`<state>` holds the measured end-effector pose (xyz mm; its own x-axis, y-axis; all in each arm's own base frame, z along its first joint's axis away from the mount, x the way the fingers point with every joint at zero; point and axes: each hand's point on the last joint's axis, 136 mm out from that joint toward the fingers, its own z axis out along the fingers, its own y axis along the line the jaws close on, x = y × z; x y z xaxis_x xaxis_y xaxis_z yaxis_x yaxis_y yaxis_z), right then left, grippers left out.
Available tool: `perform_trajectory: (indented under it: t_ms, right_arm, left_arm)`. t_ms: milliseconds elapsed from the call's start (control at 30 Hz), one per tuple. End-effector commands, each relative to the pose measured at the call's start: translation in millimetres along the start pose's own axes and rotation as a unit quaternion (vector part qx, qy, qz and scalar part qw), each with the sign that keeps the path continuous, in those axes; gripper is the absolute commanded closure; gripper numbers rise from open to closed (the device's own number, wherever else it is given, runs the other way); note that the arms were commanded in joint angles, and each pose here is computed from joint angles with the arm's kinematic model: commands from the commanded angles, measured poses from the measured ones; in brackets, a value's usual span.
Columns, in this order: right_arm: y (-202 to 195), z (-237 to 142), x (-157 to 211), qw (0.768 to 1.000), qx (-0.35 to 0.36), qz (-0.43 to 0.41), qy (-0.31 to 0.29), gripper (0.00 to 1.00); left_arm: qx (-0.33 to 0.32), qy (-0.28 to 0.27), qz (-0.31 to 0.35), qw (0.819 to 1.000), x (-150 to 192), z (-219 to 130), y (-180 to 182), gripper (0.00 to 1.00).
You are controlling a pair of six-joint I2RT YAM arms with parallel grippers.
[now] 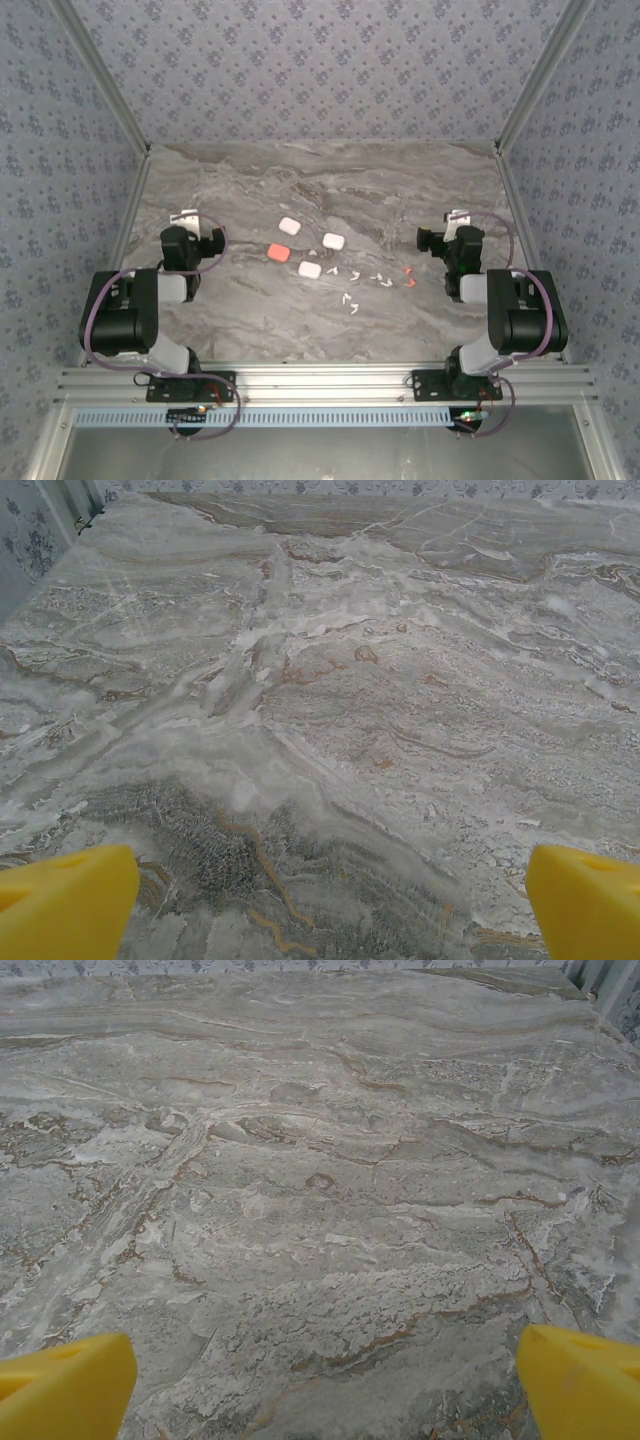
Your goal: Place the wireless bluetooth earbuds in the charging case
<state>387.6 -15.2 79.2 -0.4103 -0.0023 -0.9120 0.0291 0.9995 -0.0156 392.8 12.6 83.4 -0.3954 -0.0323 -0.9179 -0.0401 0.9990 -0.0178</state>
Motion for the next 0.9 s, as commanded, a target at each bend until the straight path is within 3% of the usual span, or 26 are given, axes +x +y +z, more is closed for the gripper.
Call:
perform_trajectory:
  t_ms: [0, 267, 367, 533, 667, 867]
  right_arm:
    - [-2.5, 1.2, -4.9, 1.0, -0.003, 0.006, -0.007, 0.0]
    - [-1.0, -14.0, -41.3, 0.999, -0.026, 0.012, 0.022, 0.0]
    - [10.9, -26.0, -61.1, 0.998, -0.054, 0.016, 0.034, 0.0]
    - [72.7, -50.0, -78.7, 0.984, -0.159, -0.043, 0.074, 0.0]
    - [134.4, -71.1, -72.2, 0.948, -0.259, -0.149, 0.113, 0.0]
    - [196.2, -86.9, -41.1, 0.864, -0.379, -0.293, 0.153, 0.0]
  left_arm:
    - [-0.002, -0.009, -0.005, 1.0, -10.8, 0.5, 0.2, 0.01]
    - [-0.021, -0.034, -0.055, 0.998, -76.3, -47.7, 5.7, 0.01]
    - [-0.014, 0.012, -0.108, 0.994, -88.4, -57.8, 1.9, 0.01]
    - [0.03, 0.085, -0.209, 0.974, -84.5, -67.9, -20.4, 0.01]
    - [0.072, 0.135, -0.256, 0.955, -72.3, -75.7, -45.2, 0.01]
    - [0.127, 0.178, -0.276, 0.936, -56.6, -82.2, -79.0, 0.01]
